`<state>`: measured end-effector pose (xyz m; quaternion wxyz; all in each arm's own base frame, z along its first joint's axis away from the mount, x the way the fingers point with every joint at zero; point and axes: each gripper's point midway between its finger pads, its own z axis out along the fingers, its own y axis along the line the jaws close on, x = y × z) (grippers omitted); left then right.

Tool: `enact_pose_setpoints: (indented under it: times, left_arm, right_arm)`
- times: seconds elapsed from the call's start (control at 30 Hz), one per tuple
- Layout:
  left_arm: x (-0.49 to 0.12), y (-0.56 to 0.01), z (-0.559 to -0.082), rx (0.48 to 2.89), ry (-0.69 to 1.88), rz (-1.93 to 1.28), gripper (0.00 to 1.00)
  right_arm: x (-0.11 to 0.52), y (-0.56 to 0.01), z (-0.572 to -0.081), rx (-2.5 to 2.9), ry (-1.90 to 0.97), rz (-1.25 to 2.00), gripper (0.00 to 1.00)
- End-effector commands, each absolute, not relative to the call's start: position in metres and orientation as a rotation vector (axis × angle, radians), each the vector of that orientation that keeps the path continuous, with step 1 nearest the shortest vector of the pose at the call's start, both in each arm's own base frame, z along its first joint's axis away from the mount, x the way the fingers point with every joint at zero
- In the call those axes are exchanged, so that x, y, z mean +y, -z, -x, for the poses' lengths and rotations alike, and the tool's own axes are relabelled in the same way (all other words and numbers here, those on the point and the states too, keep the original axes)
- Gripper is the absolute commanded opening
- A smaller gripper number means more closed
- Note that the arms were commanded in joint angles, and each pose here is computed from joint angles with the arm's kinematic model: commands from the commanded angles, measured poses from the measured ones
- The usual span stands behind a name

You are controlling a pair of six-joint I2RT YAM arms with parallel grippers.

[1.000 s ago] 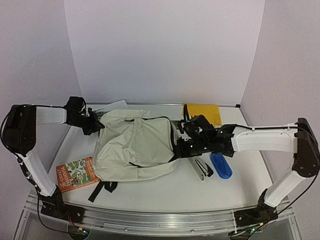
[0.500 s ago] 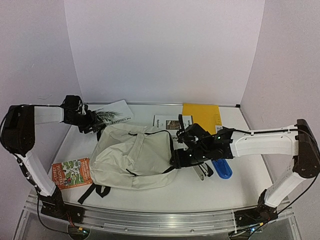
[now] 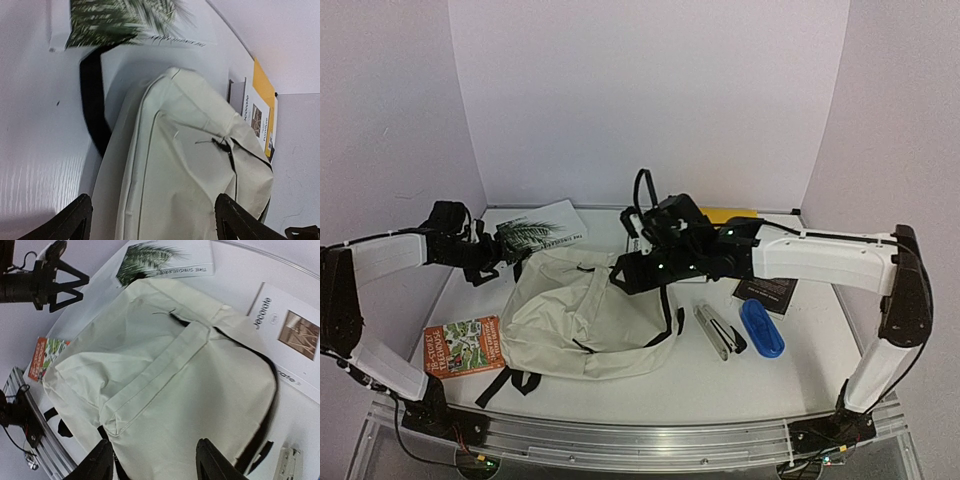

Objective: Pack the student bag
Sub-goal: Adjust the student bag at the center of the board, then unzip the student bag at the center of the board.

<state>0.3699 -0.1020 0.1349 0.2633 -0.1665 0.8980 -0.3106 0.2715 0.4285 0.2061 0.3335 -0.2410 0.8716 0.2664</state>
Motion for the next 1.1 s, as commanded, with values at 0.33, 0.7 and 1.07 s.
enact_pose_setpoints:
  times: [0.33,0.7,1.07]
  left_arm:
    - [-0.11,-0.112,-0.278,2.516,1.008,0.69,0.69]
    - [-0.114,-0.099,-0.278,2.529,1.036,0.704,0.6]
    - [-0.13,-0.098,-0.284,2.531,1.101,0.632,0.63]
  right_arm:
    - [0.541,-0.128,-0.173,2.219,-0.917,1.208,0.4]
    - [0.55,-0.094,-0.201,2.23,-0.733,1.152,0.34]
    - [0.547,-0.136,-0.204,2.176,-0.748,1.077,0.32]
